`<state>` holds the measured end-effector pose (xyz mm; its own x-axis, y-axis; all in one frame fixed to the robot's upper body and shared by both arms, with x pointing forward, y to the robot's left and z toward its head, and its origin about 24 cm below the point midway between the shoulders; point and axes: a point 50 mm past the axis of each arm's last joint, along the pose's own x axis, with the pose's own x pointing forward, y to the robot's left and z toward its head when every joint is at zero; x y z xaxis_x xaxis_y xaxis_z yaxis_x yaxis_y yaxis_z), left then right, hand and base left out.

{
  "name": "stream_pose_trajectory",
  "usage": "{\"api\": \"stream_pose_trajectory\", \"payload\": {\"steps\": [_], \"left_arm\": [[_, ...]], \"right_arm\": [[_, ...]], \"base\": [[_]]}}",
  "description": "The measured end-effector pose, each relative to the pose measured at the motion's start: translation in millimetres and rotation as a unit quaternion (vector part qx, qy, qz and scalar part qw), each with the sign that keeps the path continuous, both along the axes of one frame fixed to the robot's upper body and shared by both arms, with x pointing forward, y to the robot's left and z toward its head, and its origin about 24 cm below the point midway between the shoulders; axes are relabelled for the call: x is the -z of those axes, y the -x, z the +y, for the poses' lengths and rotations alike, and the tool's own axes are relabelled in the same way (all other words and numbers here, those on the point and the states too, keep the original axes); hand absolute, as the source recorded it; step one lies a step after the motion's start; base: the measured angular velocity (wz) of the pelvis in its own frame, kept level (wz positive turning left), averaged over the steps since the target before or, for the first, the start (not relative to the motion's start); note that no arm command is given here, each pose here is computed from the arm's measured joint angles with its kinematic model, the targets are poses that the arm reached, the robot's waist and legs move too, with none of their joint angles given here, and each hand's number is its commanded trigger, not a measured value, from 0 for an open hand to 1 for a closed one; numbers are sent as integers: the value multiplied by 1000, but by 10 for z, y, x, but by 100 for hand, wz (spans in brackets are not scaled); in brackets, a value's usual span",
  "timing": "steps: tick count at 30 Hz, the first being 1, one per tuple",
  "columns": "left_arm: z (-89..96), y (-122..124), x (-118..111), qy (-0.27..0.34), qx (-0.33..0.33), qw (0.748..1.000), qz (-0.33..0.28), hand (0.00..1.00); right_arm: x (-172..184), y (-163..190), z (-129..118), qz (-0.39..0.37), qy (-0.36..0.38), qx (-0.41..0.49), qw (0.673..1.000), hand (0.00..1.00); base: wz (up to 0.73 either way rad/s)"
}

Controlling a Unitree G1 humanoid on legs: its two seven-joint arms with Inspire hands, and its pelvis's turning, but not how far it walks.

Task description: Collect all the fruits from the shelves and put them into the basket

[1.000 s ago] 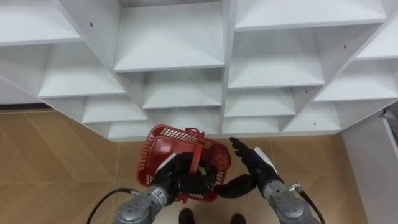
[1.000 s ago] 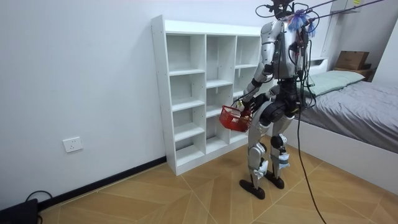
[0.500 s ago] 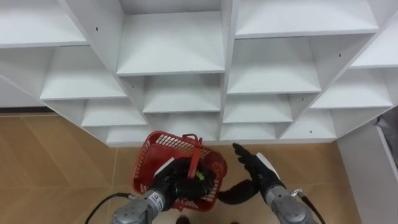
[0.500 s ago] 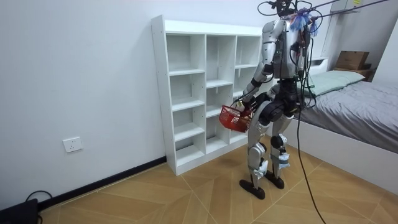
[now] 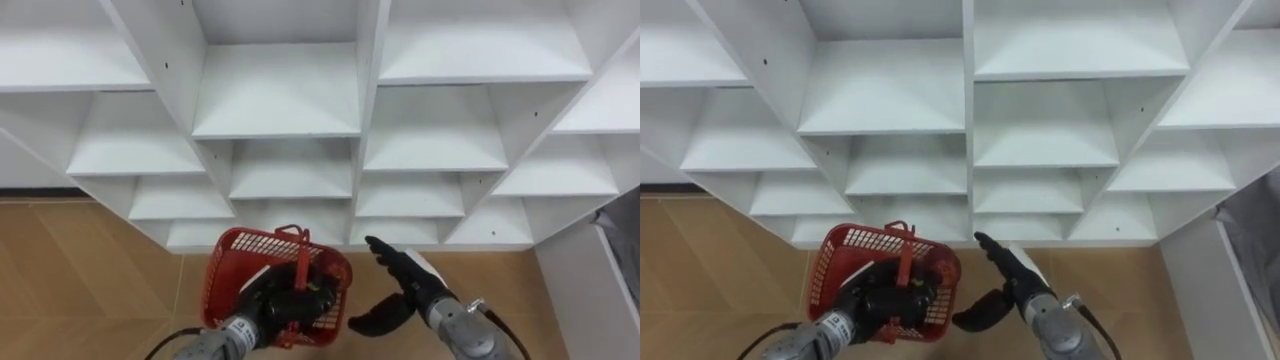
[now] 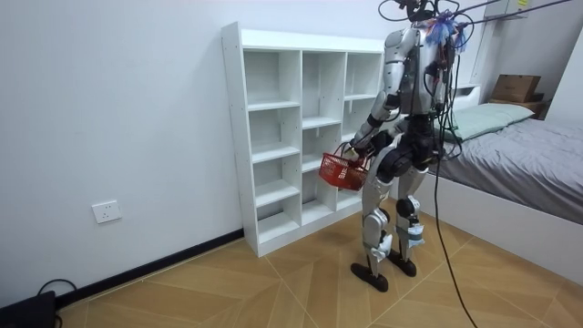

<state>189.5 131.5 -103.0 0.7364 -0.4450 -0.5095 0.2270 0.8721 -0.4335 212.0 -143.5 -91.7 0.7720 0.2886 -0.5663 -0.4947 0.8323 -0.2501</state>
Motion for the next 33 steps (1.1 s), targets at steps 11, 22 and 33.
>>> {"api": "stream_pose_trajectory", "payload": {"steps": [11, 22, 33], "left_arm": [[69, 200, 105, 89, -67, 992, 62, 100], [219, 228, 113, 105, -100, 987, 70, 100], [407, 536, 223, 101, -158, 977, 102, 100]], "right_arm": [[-107, 13, 83, -11, -1, -43, 999, 0], [-158, 124, 113, -17, -17, -45, 999, 0], [31, 470, -228, 31, -1, 34, 999, 0]], "base": [[-2], [-6], [-1]]}}
